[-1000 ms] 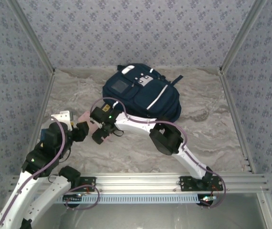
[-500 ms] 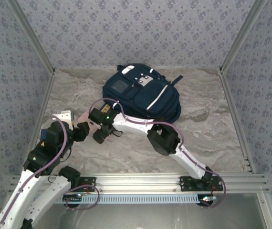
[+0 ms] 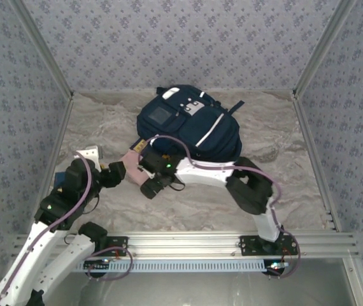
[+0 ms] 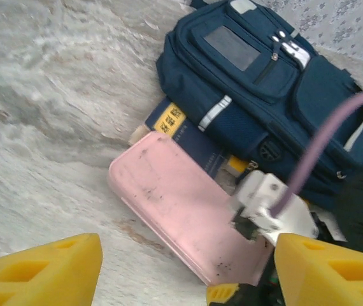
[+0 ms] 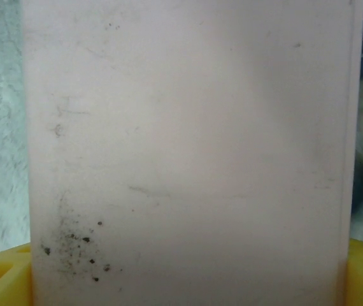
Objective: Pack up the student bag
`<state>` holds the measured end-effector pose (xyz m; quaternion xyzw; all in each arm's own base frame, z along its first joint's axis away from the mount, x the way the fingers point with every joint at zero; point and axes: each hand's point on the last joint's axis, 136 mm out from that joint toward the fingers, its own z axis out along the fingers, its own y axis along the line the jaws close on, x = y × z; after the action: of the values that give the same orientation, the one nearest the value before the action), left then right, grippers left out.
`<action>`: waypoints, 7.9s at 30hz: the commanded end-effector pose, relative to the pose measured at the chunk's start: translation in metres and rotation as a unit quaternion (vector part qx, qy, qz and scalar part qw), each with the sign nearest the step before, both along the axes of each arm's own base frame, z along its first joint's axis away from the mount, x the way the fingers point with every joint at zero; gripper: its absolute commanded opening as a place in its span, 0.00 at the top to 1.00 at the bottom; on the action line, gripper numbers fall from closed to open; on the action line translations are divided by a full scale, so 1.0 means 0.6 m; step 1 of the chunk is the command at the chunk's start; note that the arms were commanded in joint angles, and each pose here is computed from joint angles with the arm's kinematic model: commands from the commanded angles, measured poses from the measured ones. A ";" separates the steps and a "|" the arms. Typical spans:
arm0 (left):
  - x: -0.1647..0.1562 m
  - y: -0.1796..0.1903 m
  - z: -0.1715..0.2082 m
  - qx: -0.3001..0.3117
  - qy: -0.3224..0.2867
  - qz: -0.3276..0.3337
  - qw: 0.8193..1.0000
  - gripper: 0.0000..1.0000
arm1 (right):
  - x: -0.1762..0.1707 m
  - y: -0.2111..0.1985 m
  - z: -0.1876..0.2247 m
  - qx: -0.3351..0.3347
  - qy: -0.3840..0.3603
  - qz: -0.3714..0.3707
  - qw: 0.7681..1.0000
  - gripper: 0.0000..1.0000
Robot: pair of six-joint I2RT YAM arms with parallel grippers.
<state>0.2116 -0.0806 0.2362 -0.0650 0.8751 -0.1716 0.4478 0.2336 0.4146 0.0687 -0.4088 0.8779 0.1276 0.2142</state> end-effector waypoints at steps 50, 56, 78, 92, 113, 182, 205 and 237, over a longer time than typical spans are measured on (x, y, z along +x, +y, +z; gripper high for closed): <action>0.111 -0.175 0.060 -0.319 -0.005 -0.074 0.945 0.70 | -0.012 -0.155 0.239 0.375 -0.030 -0.192 0.906 0.00; 0.120 -0.151 0.086 -0.403 -0.053 -0.027 0.913 0.70 | 0.014 -0.174 0.273 0.521 0.085 -0.266 0.806 0.00; 0.123 -0.153 0.108 -0.461 -0.081 -0.028 0.883 0.70 | 0.053 -0.119 0.334 0.718 0.253 -0.223 0.609 0.31; 0.127 -0.146 0.072 -0.430 -0.058 -0.002 0.901 0.47 | 0.049 -0.132 0.334 0.719 0.240 -0.223 0.613 0.72; 0.209 -0.208 0.069 -0.148 0.015 -0.066 0.987 0.20 | 0.088 -0.487 0.267 0.527 0.009 -0.495 0.691 0.77; 0.418 -0.582 0.017 -0.007 0.075 -0.293 0.953 1.00 | 0.025 -0.672 0.288 0.410 -0.166 -0.582 0.682 0.79; 0.336 -0.465 0.298 -0.145 -0.007 -0.389 0.910 1.00 | 0.081 -0.500 0.299 0.525 -0.055 -0.438 0.727 0.78; 0.325 -0.453 0.326 -0.217 0.000 -0.426 0.878 1.00 | 0.414 -0.348 0.225 0.485 -0.033 -0.468 0.738 0.80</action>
<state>0.4351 -0.3620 0.3313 0.1684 0.8373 -0.4690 0.2251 0.4715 0.2043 0.2015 0.2368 0.7550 0.4273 0.4373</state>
